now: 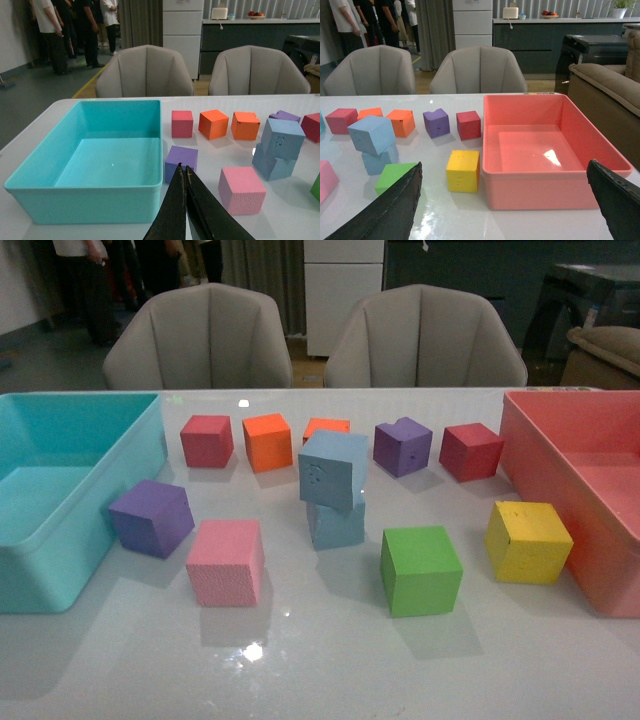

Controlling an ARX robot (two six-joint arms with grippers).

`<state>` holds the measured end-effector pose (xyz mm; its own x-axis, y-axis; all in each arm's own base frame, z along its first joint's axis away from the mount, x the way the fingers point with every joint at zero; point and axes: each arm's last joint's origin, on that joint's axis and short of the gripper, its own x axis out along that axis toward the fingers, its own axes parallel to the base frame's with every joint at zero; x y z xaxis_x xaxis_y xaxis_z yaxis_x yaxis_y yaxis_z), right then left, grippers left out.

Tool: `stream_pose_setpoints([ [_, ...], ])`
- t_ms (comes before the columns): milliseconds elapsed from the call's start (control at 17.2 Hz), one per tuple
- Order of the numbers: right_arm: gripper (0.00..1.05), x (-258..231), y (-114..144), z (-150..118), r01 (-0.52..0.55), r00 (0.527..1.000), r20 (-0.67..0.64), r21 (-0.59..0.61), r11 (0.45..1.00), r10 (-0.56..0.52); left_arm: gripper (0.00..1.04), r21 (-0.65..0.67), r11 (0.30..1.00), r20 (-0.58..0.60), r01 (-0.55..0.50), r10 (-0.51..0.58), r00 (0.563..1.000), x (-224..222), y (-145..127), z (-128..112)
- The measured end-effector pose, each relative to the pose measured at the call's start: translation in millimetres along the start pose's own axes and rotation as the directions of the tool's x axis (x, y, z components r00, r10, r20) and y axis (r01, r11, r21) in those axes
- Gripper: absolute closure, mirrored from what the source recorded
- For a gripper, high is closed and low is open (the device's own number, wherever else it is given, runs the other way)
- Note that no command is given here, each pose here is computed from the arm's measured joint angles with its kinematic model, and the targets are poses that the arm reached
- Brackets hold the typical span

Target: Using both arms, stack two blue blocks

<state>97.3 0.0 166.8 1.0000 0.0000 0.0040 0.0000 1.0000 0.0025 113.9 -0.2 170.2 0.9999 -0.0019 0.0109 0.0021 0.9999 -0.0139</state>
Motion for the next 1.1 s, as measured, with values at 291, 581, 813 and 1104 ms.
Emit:
stream_pose_setpoints([
  [291, 0.06, 0.0, 0.0, 0.0, 0.000, 1.000, 0.000, 0.000, 1.000, 0.000, 1.03, 0.000, 1.000, 0.003, 0.000, 0.000, 1.000, -2.9, 0.0, 0.2],
  [581, 0.06, 0.0, 0.0, 0.0, 0.000, 1.000, 0.000, 0.000, 1.000, 0.000, 1.03, 0.000, 1.000, -0.004, 0.000, 0.000, 1.000, -16.4, 0.0, -3.0],
  [813, 0.06, 0.0, 0.0, 0.0, 0.000, 1.000, 0.000, 0.000, 1.000, 0.000, 1.03, 0.000, 1.000, -0.013, -0.001, 0.001, 1.000, -16.3, 0.1, -3.8],
  [1104, 0.06, 0.0, 0.0, 0.0, 0.000, 1.000, 0.000, 0.000, 1.000, 0.000, 0.76, 0.000, 1.000, -0.012, -0.001, 0.001, 1.000, -16.4, 0.1, -3.7],
])
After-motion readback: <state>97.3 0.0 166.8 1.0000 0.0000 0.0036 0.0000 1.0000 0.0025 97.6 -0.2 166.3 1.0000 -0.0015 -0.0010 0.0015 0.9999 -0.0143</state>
